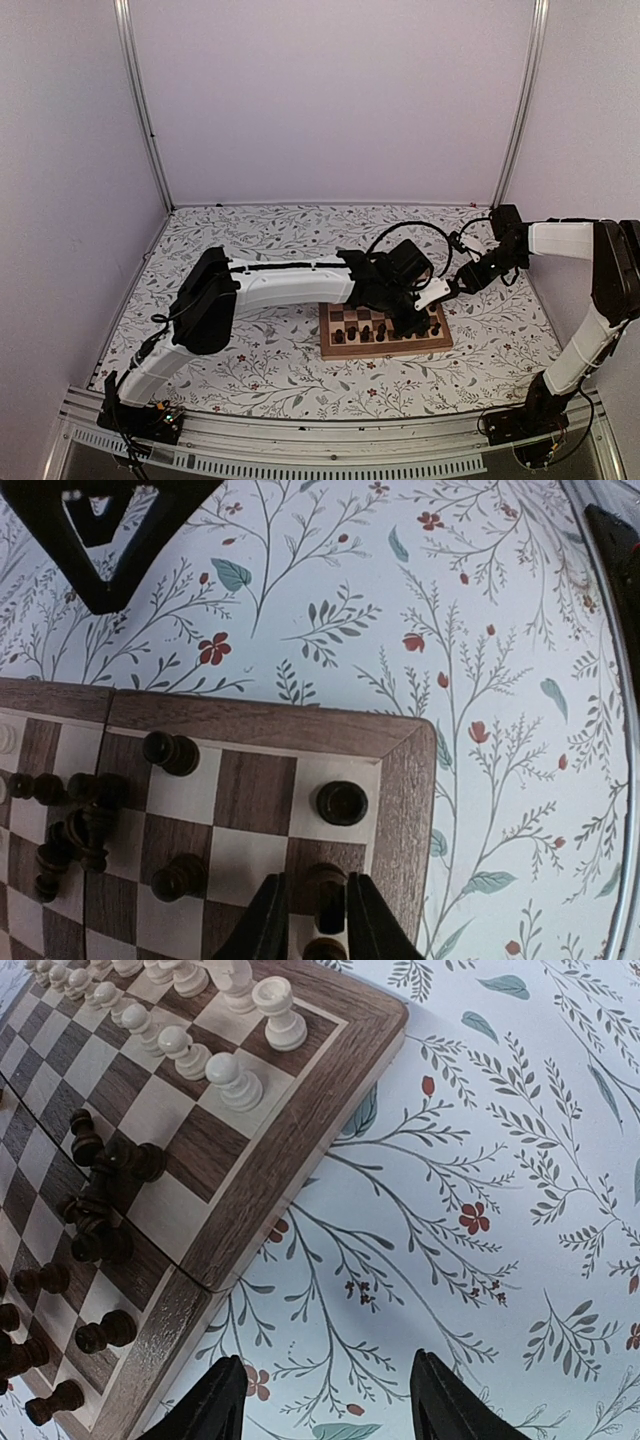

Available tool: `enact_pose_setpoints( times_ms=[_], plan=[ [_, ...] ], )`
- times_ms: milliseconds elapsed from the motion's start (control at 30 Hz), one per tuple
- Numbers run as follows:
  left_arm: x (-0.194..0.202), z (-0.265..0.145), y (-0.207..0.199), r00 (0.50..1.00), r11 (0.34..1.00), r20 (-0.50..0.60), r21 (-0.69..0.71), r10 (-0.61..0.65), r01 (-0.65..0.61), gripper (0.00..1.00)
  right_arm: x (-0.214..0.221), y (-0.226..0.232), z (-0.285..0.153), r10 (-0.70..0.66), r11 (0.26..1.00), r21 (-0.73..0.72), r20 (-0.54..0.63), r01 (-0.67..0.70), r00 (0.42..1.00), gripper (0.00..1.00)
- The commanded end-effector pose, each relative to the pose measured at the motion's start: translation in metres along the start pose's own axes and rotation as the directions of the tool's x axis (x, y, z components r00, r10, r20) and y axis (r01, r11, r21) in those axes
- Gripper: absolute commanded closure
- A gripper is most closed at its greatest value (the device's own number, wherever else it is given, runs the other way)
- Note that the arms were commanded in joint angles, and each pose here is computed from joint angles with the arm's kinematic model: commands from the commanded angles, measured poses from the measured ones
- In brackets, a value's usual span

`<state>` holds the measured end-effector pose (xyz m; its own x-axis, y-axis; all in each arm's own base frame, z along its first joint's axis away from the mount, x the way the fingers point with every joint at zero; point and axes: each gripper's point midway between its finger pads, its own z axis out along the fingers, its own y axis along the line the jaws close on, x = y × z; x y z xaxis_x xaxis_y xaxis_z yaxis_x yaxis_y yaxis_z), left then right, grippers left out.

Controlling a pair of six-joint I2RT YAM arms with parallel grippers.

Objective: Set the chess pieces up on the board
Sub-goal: Place the chess piece on the chessboard, then move the chess piece to the chessboard.

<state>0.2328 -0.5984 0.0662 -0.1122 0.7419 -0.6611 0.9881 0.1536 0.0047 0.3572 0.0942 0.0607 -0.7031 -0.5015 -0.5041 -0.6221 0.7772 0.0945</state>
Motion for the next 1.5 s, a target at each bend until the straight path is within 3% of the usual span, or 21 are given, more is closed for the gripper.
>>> enact_pose_setpoints(
  times_ms=[0, 267, 400, 633, 767, 900, 1133, 1467],
  plan=[
    [-0.018, -0.012, -0.001, 0.999, 1.000, 0.037, -0.011, 0.018, -0.017, 0.75, -0.004, -0.002, 0.000, 0.002, 1.000, -0.002, 0.002, -0.002, 1.000, 0.41],
    [-0.083, -0.089, 0.009, 0.980, 0.993, 0.188, -0.106, 0.067, -0.048, 0.65, -0.020, -0.001, -0.014, -0.013, 1.000, 0.003, 0.053, 0.013, 0.999, 0.41],
    [-0.100, -0.143, 0.031, 0.977, 0.966, 0.197, -0.256, 0.088, -0.035, 0.53, -0.039, 0.008, -0.035, -0.034, 0.999, -0.026, 0.114, 0.037, 0.993, 0.41],
    [-0.043, -0.195, 0.099, 0.988, 0.888, 0.138, -0.442, -0.073, 0.127, 0.47, -0.051, 0.042, -0.054, -0.129, 0.975, -0.150, 0.202, 0.161, 0.971, 0.43],
    [0.005, -0.204, 0.124, 0.963, 0.867, 0.181, -0.423, -0.202, 0.261, 0.47, -0.044, 0.060, -0.048, -0.184, 0.957, -0.195, 0.173, 0.217, 0.968, 0.46],
    [0.034, -0.205, 0.122, 0.932, 0.875, 0.227, -0.339, -0.282, 0.347, 0.47, -0.033, 0.079, -0.033, -0.260, 0.938, -0.208, 0.105, 0.277, 0.960, 0.50],
    [0.070, -0.196, 0.115, 0.938, 0.871, 0.194, -0.355, -0.288, 0.341, 0.48, -0.020, 0.085, -0.010, -0.289, 0.938, -0.205, -0.011, 0.280, 0.957, 0.56],
    [0.061, -0.211, 0.105, 0.944, 0.877, 0.202, -0.360, -0.261, 0.319, 0.48, -0.004, 0.088, 0.012, -0.315, 0.939, -0.186, -0.122, 0.290, 0.941, 0.63]
  ],
)
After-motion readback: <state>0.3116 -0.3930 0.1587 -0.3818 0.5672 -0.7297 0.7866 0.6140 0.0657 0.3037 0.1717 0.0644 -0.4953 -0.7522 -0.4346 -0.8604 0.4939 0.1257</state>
